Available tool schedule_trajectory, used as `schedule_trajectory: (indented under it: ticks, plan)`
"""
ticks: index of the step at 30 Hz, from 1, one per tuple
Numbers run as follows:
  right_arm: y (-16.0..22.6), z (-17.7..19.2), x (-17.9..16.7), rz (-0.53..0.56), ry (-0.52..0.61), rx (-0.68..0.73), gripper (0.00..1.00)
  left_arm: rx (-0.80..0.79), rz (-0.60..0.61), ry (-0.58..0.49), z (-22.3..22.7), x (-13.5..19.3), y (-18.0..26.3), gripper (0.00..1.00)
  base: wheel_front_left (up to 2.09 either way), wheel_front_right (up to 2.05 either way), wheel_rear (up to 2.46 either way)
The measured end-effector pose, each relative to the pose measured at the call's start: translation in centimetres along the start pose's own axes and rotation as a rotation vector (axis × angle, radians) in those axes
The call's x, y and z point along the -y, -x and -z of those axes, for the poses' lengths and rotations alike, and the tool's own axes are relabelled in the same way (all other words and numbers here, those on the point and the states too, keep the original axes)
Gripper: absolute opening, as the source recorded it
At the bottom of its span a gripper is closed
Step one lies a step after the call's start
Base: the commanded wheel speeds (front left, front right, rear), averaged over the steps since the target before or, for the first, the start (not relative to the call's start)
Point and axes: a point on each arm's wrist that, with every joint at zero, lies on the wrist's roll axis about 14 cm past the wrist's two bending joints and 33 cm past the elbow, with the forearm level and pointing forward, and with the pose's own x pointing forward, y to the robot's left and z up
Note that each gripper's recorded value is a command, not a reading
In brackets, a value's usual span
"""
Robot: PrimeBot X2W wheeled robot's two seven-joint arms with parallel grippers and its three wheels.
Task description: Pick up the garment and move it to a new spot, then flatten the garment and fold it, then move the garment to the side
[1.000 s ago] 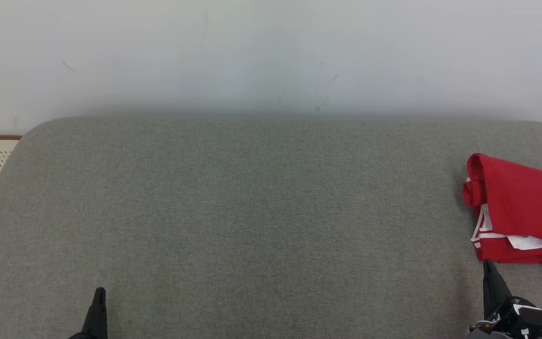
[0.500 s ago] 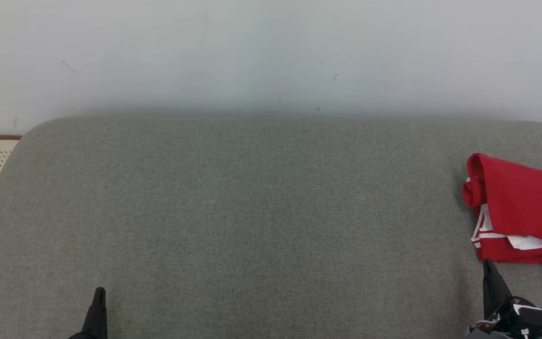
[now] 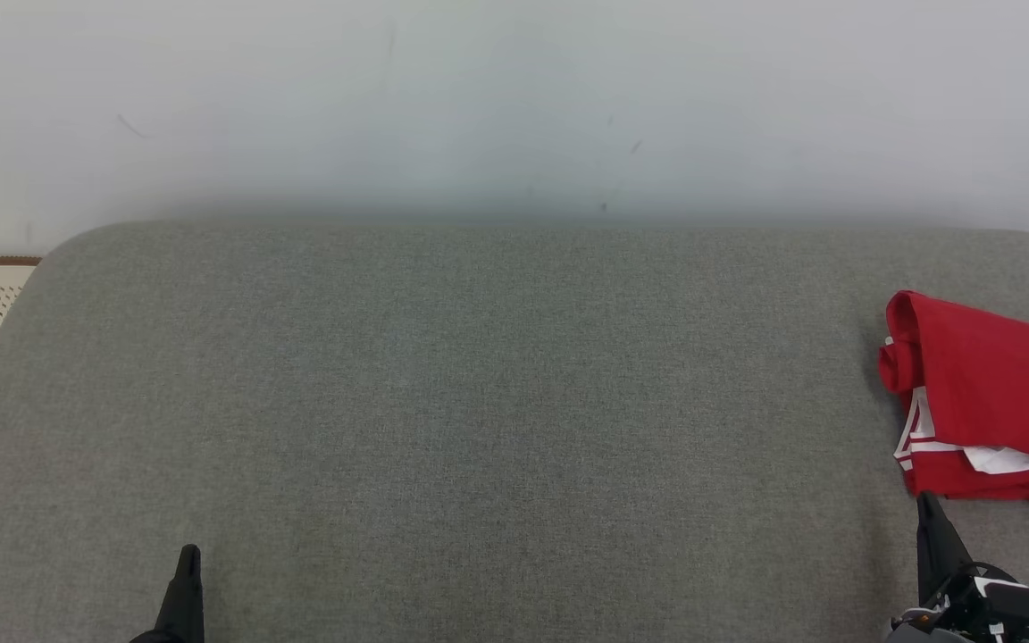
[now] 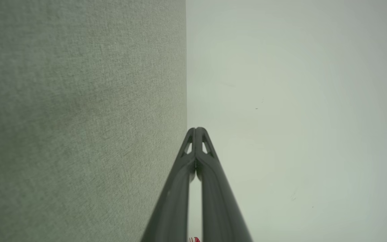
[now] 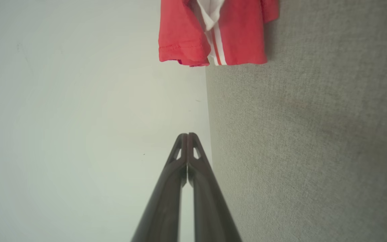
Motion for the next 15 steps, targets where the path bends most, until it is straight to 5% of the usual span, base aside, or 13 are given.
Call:
schedule_trajectory:
  ticks: [15]
  plan:
    - [0.00, 0.00, 0.00, 0.000, 0.000, 0.000, 0.00, 0.000, 0.000, 0.000, 0.00, -0.01, 0.00, 0.00, 0.00, 0.00, 0.00]
